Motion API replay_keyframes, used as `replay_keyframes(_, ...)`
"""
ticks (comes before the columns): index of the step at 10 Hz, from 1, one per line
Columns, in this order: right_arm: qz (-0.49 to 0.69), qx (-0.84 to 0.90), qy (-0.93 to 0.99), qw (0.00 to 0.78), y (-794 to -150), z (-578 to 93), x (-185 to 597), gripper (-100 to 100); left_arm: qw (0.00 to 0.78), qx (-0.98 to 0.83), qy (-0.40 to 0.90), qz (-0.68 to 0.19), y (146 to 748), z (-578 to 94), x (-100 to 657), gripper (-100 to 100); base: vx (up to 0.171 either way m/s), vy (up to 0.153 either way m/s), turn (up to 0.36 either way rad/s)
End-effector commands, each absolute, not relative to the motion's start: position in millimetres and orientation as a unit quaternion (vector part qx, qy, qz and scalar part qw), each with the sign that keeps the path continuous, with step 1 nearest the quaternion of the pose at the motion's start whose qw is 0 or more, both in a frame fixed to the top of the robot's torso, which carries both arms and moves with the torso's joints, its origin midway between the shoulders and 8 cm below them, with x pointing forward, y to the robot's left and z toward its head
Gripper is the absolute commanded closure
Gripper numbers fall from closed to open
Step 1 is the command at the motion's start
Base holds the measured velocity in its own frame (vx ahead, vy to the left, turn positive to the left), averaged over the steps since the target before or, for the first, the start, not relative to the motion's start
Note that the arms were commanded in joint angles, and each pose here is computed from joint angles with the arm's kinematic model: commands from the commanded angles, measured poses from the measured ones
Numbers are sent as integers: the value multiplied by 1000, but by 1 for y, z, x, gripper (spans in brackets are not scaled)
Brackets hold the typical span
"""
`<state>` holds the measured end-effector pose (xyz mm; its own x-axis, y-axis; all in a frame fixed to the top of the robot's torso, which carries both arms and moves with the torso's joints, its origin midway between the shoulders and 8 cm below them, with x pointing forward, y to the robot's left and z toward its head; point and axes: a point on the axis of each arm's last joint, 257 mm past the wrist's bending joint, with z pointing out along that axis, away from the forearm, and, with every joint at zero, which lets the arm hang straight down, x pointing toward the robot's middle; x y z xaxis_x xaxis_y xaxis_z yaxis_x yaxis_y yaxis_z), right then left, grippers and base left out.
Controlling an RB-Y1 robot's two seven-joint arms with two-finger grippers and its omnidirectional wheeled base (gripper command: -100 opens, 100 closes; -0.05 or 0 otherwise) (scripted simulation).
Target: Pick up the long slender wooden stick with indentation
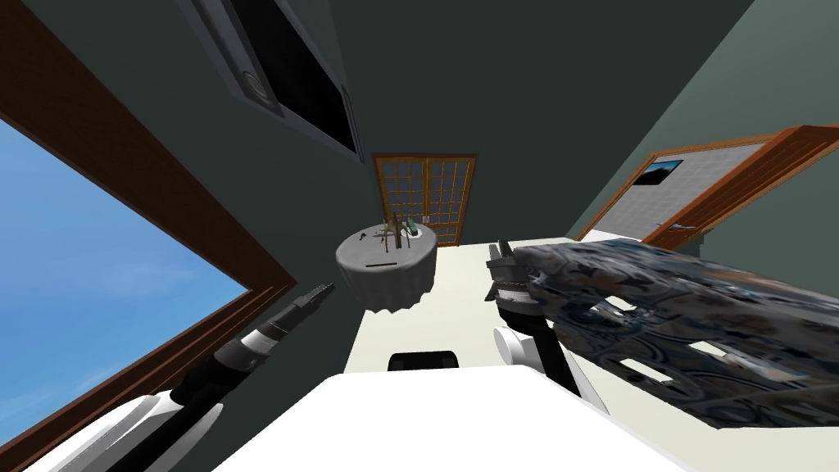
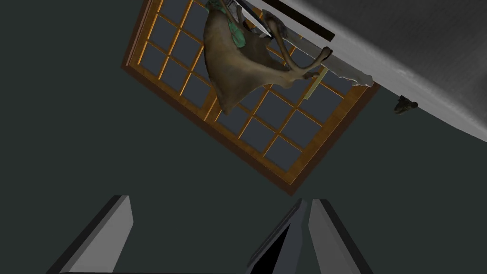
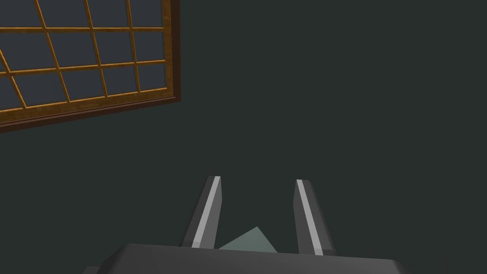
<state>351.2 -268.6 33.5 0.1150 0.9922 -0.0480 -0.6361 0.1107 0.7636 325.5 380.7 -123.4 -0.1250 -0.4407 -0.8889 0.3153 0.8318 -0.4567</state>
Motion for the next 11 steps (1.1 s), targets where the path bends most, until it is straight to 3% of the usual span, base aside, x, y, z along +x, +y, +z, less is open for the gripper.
replay_keyframes(1,595,300,297,684,-269,33,351,0,647,-24,711,-274,385,-125,323,-100,-7,-12,-15)
replay_keyframes(11,595,300,297,684,-269,33,351,0,542,94,816,-181,434,-151,307,-100,-1,-7,-24)
